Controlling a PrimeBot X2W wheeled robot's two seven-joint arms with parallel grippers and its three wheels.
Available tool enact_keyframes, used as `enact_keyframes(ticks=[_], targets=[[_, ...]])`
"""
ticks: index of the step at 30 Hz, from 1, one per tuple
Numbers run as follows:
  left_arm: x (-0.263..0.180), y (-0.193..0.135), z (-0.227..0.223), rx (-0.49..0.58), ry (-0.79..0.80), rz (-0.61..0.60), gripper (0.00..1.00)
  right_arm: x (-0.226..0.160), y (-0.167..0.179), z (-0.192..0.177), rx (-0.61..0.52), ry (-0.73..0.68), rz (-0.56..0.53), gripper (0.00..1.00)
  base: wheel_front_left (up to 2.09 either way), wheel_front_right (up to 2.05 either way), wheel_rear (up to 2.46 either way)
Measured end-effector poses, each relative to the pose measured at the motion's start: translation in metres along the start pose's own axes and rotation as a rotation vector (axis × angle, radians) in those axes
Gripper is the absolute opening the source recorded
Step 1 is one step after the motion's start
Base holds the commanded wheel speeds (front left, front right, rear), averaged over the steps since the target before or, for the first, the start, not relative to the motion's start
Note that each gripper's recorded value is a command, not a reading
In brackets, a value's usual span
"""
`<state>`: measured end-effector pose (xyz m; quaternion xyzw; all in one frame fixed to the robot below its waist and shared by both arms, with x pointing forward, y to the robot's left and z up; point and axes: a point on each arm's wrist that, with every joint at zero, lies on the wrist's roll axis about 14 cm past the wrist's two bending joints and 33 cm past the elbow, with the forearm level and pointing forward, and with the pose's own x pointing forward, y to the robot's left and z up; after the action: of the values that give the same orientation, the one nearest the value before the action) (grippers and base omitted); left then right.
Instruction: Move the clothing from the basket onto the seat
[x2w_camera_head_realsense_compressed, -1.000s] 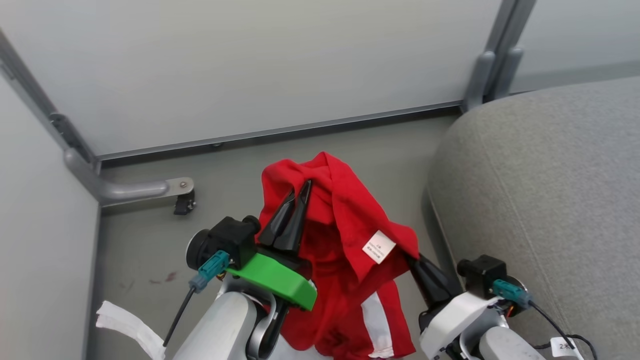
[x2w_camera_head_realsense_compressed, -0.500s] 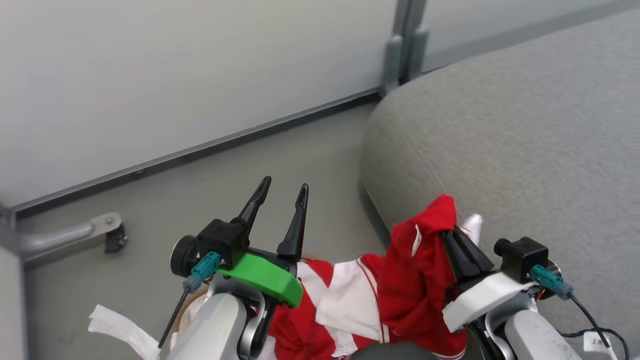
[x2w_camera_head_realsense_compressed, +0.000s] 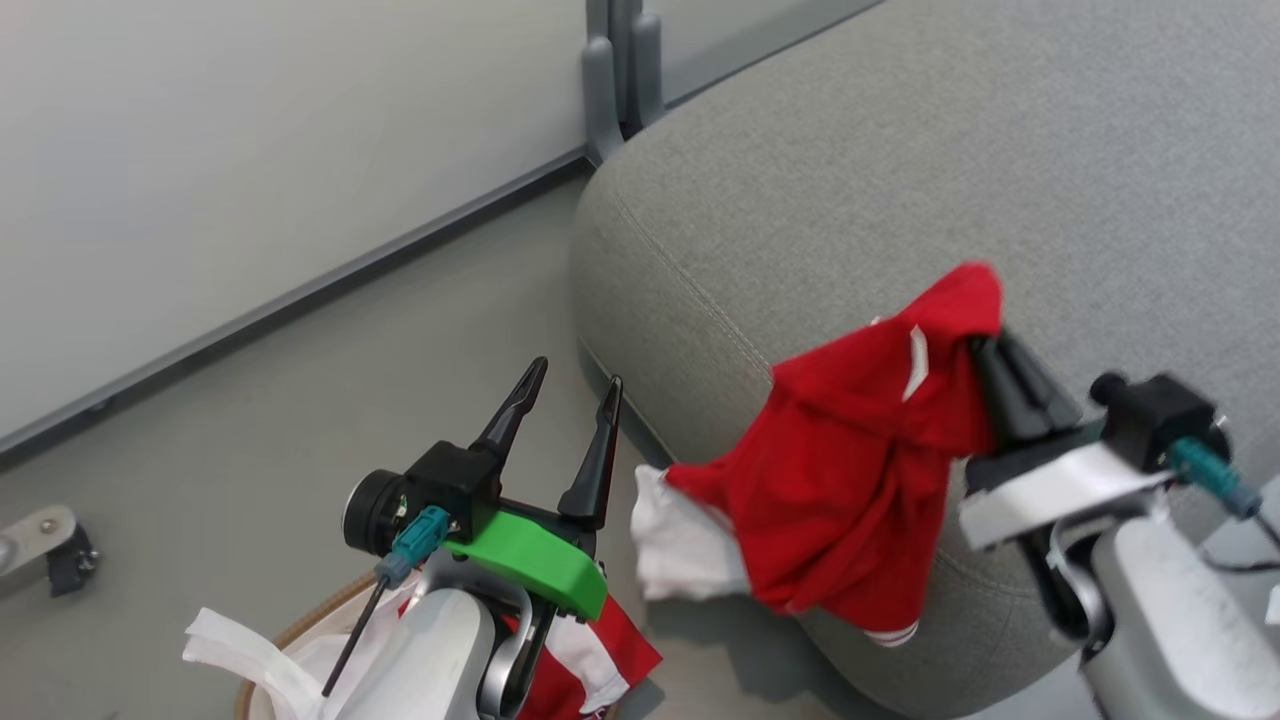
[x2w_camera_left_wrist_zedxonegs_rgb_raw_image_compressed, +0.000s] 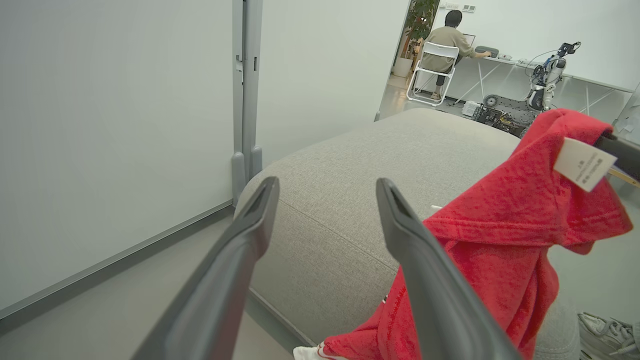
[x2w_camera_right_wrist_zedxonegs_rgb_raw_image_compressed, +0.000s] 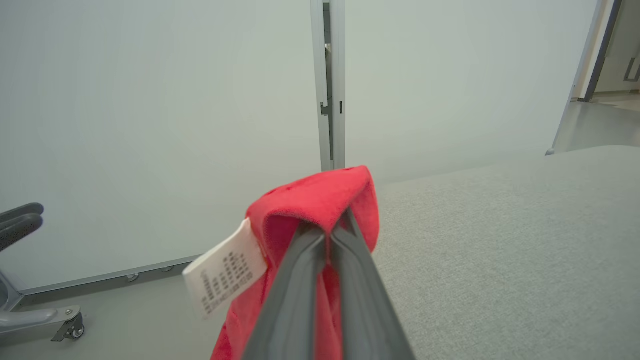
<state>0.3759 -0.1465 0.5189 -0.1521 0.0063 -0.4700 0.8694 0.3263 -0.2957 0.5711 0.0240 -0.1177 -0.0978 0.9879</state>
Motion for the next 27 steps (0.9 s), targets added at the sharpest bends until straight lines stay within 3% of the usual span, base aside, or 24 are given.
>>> enact_keyframes(ticks=[12, 20, 23, 27], targets=[[0.012, 0.014, -0.031, -0.049, 0.048, -0.030, 1.00, 0.098, -0.036, 0.101, -0.427, -0.187, 0.075, 0.00, 0.00, 0.00, 0.00], [0.014, 0.046, -0.049, -0.061, 0.068, 0.008, 1.00, 0.175, -0.042, 0.143, -0.616, -0.255, 0.081, 0.00, 0.00, 0.00, 0.00], [0.011, 0.062, -0.059, -0.073, 0.080, 0.042, 1.00, 0.200, -0.041, 0.144, -0.635, -0.266, 0.070, 0.00, 0.00, 0.00, 0.00], [0.003, 0.080, -0.069, -0.085, 0.096, 0.086, 1.00, 0.222, -0.053, 0.097, -0.644, -0.149, 0.046, 0.00, 0.00, 0.00, 0.00]])
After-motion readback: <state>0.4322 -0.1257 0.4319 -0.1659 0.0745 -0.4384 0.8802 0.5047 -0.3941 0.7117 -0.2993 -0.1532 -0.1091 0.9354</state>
